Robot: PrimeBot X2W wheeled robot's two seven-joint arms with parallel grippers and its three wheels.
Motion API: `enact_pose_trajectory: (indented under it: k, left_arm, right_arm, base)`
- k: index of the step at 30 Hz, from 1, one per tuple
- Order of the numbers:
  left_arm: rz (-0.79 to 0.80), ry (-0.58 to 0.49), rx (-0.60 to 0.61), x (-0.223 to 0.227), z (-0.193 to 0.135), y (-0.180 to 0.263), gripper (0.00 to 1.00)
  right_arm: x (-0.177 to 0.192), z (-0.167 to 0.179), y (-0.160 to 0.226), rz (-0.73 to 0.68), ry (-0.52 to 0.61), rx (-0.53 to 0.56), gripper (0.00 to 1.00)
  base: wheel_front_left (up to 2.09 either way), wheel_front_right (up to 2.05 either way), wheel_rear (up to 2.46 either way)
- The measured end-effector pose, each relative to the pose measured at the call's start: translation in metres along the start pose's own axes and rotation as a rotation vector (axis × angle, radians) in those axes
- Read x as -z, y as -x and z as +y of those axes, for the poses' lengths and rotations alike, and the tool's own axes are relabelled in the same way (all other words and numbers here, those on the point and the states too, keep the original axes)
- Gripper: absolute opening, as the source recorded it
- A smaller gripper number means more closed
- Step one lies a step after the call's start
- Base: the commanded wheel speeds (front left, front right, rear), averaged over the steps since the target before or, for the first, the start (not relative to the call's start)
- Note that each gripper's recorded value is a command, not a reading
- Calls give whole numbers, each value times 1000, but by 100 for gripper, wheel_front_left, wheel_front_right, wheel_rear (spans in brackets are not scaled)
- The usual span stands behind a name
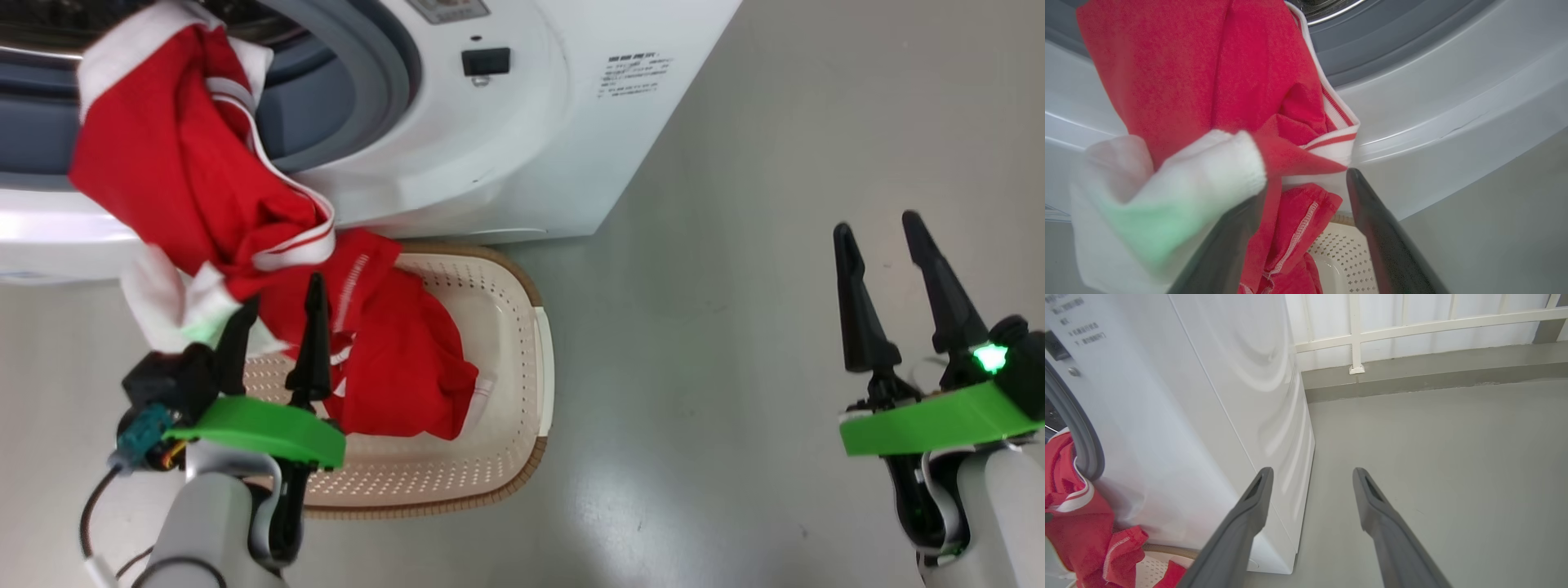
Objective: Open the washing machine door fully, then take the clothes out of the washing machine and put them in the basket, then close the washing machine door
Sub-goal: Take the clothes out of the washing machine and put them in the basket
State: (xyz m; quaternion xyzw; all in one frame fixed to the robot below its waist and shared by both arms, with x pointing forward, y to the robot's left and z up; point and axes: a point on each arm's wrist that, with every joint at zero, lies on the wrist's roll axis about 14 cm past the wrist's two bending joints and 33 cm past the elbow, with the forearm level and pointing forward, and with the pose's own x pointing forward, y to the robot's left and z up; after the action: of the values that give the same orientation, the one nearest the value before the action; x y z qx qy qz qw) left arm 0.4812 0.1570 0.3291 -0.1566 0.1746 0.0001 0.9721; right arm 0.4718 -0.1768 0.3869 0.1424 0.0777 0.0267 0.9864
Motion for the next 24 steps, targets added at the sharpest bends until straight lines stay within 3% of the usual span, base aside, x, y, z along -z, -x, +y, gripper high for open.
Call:
enact_pose_trajectory:
  k: [24]
  left_arm:
    - [-249,-55,-29,-76,1,58,100]
  right_arm:
    - [-10,8,16,-4,10,-23,100]
  base:
    - [0,0,0]
